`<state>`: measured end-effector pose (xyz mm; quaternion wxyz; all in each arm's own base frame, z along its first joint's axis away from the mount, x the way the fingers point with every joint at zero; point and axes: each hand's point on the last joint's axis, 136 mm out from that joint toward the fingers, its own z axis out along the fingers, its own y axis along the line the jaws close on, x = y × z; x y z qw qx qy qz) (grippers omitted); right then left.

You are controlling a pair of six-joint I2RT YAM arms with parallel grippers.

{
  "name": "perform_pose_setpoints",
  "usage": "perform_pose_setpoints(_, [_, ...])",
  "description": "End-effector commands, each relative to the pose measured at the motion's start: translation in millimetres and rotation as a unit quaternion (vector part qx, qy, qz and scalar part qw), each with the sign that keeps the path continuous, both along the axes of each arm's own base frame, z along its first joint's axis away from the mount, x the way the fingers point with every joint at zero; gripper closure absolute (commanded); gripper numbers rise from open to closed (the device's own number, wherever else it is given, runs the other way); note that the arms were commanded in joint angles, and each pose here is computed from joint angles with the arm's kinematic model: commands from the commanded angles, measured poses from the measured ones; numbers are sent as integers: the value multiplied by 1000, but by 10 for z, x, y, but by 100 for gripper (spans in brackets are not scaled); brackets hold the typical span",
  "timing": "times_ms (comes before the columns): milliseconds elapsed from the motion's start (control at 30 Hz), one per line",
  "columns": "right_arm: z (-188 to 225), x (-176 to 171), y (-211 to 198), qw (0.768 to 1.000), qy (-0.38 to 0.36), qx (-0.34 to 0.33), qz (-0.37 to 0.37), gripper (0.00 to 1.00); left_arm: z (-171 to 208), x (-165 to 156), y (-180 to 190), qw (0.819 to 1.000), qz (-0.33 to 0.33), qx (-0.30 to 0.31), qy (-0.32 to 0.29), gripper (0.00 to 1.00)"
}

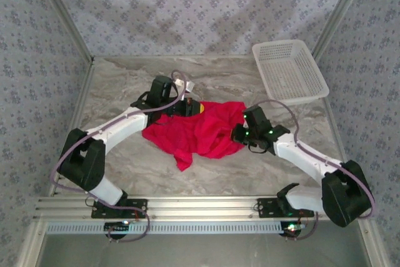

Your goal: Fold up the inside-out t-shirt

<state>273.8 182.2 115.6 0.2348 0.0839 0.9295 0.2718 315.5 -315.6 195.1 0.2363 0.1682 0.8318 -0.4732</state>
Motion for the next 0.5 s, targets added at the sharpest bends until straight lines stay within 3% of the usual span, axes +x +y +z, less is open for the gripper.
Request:
perform_pose_setpoints(0, [444, 141, 33, 999, -38, 29, 11, 96, 143, -45, 14, 1000, -10, 6, -6, 90])
perform_pose_setpoints(100, [305, 119, -120, 1000, 3, -8, -4, 94, -18, -124, 75, 998, -4, 60, 19, 73])
perform_pose_setpoints(200, [176, 77, -90, 1000, 10, 10, 1, 98, -173, -329, -46, 995, -25, 100, 13, 55])
perform_pose_setpoints(300, [143, 53, -10, 999, 8, 34, 8, 100, -335, -541, -257, 991, -59, 123, -3, 50])
perform_pose_setpoints(467, [169, 44, 10, 1000, 3, 27, 15, 100, -612, -628, -462, 986, -68, 154, -7, 46])
